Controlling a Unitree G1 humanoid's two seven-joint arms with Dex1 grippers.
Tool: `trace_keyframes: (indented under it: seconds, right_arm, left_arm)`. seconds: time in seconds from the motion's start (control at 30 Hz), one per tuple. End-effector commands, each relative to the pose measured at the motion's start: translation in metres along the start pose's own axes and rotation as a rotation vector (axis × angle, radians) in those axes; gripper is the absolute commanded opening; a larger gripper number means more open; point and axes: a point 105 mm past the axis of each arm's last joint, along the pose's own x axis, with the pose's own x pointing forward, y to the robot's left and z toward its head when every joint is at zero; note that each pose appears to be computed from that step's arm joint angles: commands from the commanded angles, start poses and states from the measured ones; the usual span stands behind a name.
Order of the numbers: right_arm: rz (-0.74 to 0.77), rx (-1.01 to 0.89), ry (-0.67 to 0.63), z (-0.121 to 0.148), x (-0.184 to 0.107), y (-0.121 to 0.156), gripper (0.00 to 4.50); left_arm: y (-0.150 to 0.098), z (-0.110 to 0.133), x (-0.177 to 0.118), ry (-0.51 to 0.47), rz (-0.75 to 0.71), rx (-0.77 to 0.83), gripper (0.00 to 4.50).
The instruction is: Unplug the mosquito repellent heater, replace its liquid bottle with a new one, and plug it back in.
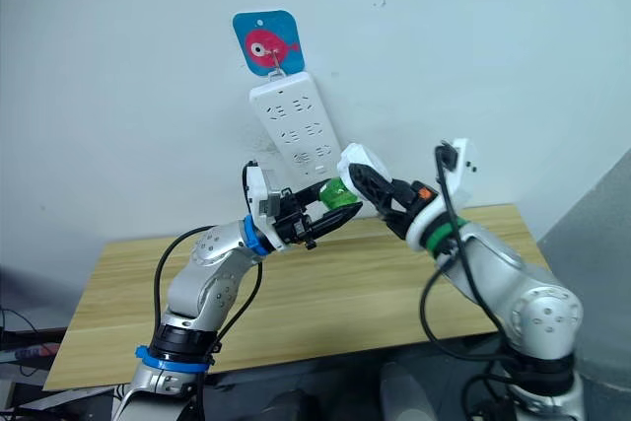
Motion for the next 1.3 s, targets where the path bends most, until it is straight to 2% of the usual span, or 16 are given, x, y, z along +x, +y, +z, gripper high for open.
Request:
trace_keyframes:
  seconds: [0.03, 0.13, 0.23, 0.33, 0.5, 0.87, 1.3]
  right_arm:
    - [0.094, -0.014, 0.055, 0.008, -0.025, -0.001, 4.50]
    - [0.162, -0.018, 0.147, 0.009, -0.043, -0.008, 4.50]
    - [0.158, -0.039, 0.254, 0.006, -0.054, -0.020, 4.50]
    - [0.189, -0.046, 0.396, -0.002, -0.061, -0.024, 4.50]
    - [0.235, -0.039, 0.555, -0.011, -0.061, -0.023, 4.50]
    - [0.320, 0.007, 0.631, -0.036, -0.034, -0.010, 4.50]
    - [0.358, 0.071, 0.596, -0.048, -0.014, 0.000, 4.50]
  left_arm:
    - [-0.006, 0.005, -0.005, 0.012, -0.088, 0.064, 2.31]
    - [-0.007, -0.001, -0.012, 0.056, -0.135, 0.085, 2.31]
    - [-0.014, -0.007, -0.019, 0.088, -0.208, 0.110, 2.31]
    - [-0.026, -0.013, -0.026, 0.128, -0.324, 0.148, 2.31]
    - [-0.031, -0.017, -0.029, 0.167, -0.405, 0.211, 2.31]
    - [-0.038, -0.020, -0.030, 0.193, -0.465, 0.311, 2.31]
    - [-0.043, -0.017, -0.028, 0.181, -0.486, 0.325, 2.31]
